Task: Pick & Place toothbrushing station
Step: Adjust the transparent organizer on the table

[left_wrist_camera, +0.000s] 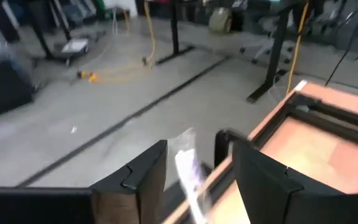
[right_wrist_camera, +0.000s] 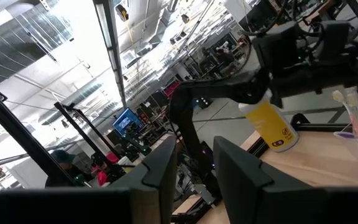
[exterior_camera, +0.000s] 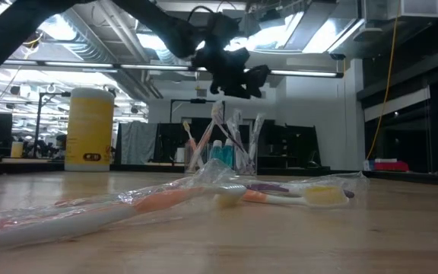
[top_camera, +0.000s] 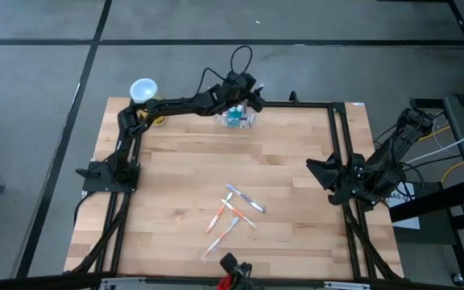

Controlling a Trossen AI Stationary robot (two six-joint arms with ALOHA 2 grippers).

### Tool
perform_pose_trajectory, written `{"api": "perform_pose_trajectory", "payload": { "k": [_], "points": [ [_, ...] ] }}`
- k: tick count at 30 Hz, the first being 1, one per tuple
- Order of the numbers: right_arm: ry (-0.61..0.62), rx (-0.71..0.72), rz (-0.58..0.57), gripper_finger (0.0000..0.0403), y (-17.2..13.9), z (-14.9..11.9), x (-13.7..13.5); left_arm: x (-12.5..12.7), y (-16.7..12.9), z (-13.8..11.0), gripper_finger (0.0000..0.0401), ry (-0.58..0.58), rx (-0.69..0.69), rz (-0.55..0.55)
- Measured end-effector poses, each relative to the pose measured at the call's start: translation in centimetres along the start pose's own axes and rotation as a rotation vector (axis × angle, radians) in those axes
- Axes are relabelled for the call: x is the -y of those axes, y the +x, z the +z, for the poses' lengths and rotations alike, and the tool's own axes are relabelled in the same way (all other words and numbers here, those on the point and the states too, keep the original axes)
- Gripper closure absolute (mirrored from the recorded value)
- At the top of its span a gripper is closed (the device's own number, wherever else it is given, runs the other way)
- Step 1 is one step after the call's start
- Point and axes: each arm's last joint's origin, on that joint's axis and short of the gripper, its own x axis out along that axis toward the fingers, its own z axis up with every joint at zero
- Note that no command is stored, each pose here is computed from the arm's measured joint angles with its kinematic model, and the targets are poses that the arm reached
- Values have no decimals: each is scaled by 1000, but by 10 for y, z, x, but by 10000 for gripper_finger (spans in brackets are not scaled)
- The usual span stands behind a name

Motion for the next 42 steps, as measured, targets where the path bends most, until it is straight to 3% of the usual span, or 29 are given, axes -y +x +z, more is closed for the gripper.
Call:
{"api": "perform_pose_trajectory", "payload": {
  "k": [3, 6, 9, 13, 16, 20, 23, 26, 36, 42],
  "points": [
    [0, 0, 0, 294, 0, 0, 0, -4, -13, 6, 229, -30, -76, -5],
    [-4, 0, 0, 294, 0, 0, 0, 2, -32, 12, 238, -69, -169, -118],
    [-18, 0, -2, 294, 0, 0, 0, 23, -54, 4, 253, -30, -331, -209],
    [-27, 2, -16, 294, 0, 0, 0, 51, -75, -22, 280, 48, -531, -139],
    [-39, 3, -30, 294, 0, 0, 1, 69, -77, -39, 305, 24, -591, -111],
    [-47, 4, -34, 294, 0, 0, 1, 83, -66, -61, 353, -32, -608, -60],
    [-46, 4, -38, 294, 0, 0, 1, 78, -48, -81, 391, -103, -654, -1],
    [-43, -1, -32, 294, -1, 0, 1, 70, -32, -96, 397, -127, -662, 42],
    [-37, -17, -60, 294, -6, 0, 0, 59, -15, -98, 400, -203, -626, 37],
    [-31, -25, -51, 294, -8, -1, -1, 66, -31, -85, 395, -253, -675, -58]
  ]
}}
